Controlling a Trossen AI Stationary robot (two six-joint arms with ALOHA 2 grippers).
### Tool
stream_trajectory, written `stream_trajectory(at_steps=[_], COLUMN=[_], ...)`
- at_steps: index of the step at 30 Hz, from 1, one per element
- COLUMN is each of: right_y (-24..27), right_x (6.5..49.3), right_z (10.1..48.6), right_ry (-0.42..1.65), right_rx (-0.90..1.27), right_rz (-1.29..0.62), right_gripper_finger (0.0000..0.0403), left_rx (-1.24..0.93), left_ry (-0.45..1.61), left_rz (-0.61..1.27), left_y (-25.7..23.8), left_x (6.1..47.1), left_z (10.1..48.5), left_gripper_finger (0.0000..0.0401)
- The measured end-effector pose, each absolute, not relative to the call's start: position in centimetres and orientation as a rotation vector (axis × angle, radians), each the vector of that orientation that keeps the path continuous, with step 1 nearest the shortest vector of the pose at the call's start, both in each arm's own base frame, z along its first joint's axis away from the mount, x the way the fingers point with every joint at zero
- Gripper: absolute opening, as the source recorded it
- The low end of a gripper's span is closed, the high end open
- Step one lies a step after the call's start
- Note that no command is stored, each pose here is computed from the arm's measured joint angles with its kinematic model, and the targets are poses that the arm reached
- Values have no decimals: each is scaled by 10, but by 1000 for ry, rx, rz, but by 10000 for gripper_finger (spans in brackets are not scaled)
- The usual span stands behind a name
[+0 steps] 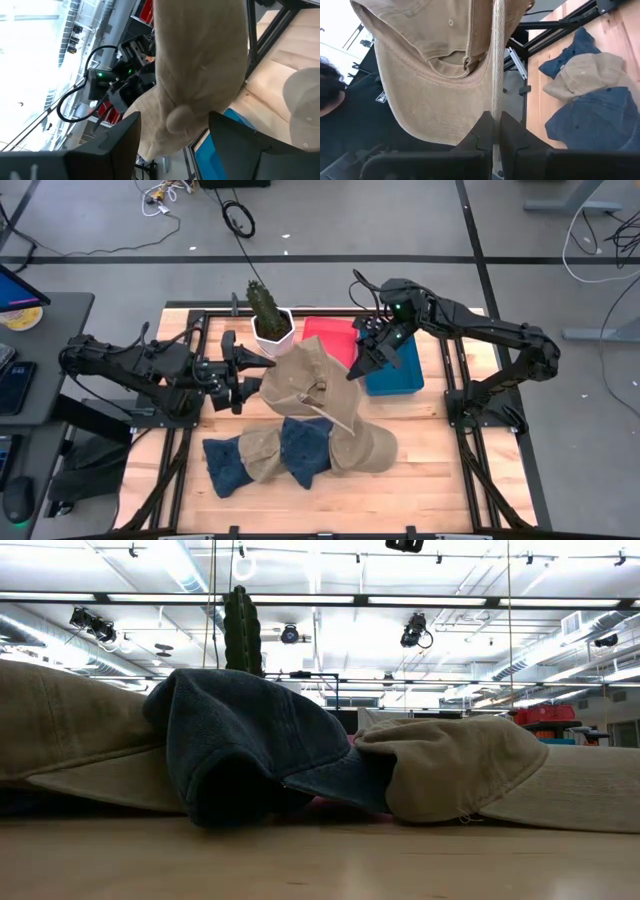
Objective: Pick & Place hat
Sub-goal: Put the middle brown cap into the blue bin
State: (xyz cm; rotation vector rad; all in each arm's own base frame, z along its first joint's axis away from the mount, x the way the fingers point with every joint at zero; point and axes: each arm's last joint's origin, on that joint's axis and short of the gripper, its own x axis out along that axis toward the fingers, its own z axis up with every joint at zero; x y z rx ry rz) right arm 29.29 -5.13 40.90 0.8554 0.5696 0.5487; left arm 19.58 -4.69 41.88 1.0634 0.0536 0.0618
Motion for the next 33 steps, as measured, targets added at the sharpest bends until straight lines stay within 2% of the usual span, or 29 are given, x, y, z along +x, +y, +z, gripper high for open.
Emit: stream_trajectory(at_steps=[9, 12, 18, 26, 30, 33], right_y=[-51, -51, -51, -51, -51, -50], right_x=[293, 293, 293, 292, 292, 292], right_z=[409, 409, 409, 408, 409, 409], right_ry=[570, 572, 575, 579, 582, 608], right_rx=[856, 857, 858, 861, 876, 935], right_rz=[549, 548, 547, 545, 542, 566], right_gripper_finger=[8, 8, 8, 11, 33, 67], left_rx=[1067, 1071, 1069, 996, 885, 850], left_ry=[31, 42, 37, 37, 39, 39], left_rz=[2, -8, -5, -3, 3, 3], left_y=[-50, -51, -50, -50, -50, -50], left_x=[201, 202, 202, 202, 202, 202], left_z=[416, 414, 415, 415, 415, 415], left_gripper_finger=[235, 224, 160, 27, 23, 29])
